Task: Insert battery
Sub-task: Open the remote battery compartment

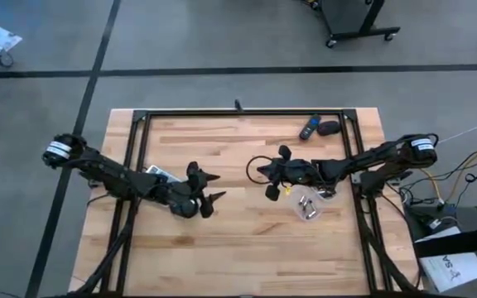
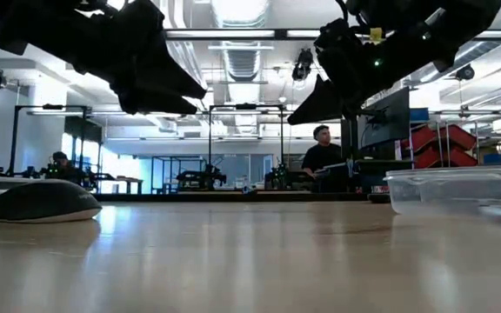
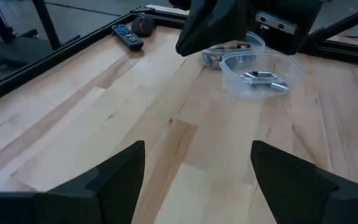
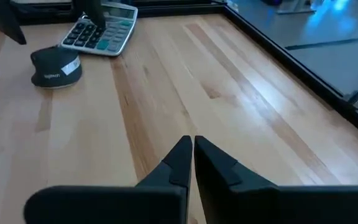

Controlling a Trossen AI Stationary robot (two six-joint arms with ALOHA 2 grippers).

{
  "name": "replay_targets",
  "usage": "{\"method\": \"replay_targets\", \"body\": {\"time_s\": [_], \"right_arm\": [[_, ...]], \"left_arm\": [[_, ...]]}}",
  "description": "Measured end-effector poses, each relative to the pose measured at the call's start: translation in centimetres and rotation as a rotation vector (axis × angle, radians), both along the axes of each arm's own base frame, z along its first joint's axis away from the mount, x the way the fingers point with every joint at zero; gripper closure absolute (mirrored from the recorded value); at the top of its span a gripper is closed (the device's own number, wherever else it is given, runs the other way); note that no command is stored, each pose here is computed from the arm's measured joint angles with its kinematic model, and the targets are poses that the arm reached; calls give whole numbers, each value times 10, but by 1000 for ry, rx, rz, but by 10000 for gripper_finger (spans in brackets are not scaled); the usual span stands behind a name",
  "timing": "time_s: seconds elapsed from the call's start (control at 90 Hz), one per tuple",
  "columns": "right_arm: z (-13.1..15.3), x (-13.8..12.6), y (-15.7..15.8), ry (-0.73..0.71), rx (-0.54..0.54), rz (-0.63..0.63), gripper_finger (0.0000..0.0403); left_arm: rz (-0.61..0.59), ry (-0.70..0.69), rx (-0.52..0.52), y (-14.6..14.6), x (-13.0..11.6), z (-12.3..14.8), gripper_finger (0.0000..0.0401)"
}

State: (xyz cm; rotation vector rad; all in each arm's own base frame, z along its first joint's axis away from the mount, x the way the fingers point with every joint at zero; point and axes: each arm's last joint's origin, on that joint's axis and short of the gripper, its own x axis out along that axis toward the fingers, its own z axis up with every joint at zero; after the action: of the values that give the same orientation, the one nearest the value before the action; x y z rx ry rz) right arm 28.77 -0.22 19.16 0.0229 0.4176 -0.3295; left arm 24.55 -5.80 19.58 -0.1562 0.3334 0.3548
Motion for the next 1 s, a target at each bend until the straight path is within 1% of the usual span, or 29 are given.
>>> {"method": "replay_targets", "body": {"time_s": [0.167, 0.244, 0.333, 0.456, 0.533, 0.611, 0.767, 0.889, 0.944, 1.0], "right_arm": [[0, 0, 0, -4, 2, -15, 400], [2, 0, -3, -41, 15, -115, 400], [7, -3, -8, -73, 7, -237, 400], [9, -8, -16, -58, 8, -294, 400], [10, -13, -26, -44, 57, -355, 400], [10, -21, -40, -15, 126, -454, 400], [1, -40, -72, 133, 207, -648, 400], [-4, -54, -98, 199, 309, -726, 400], [-4, -60, -108, 203, 350, -754, 400], [-5, -65, -118, 201, 366, -791, 400]], "left_arm": [[4, -1, -2, 1, 0, 0, 129], [14, -7, -19, 2, 0, 0, 129], [29, -18, -50, 3, 1, 0, 129], [34, -22, -59, 3, 1, 0, 129], [36, -22, -60, 3, 1, 0, 129], [48, -21, -65, 6, 1, 0, 129], [127, 42, -99, 19, 0, -8, 129], [199, 96, -128, 30, -2, -16, 129], [226, 124, -143, 35, -4, -19, 129], [256, 142, -165, 41, -4, -22, 129]]}}
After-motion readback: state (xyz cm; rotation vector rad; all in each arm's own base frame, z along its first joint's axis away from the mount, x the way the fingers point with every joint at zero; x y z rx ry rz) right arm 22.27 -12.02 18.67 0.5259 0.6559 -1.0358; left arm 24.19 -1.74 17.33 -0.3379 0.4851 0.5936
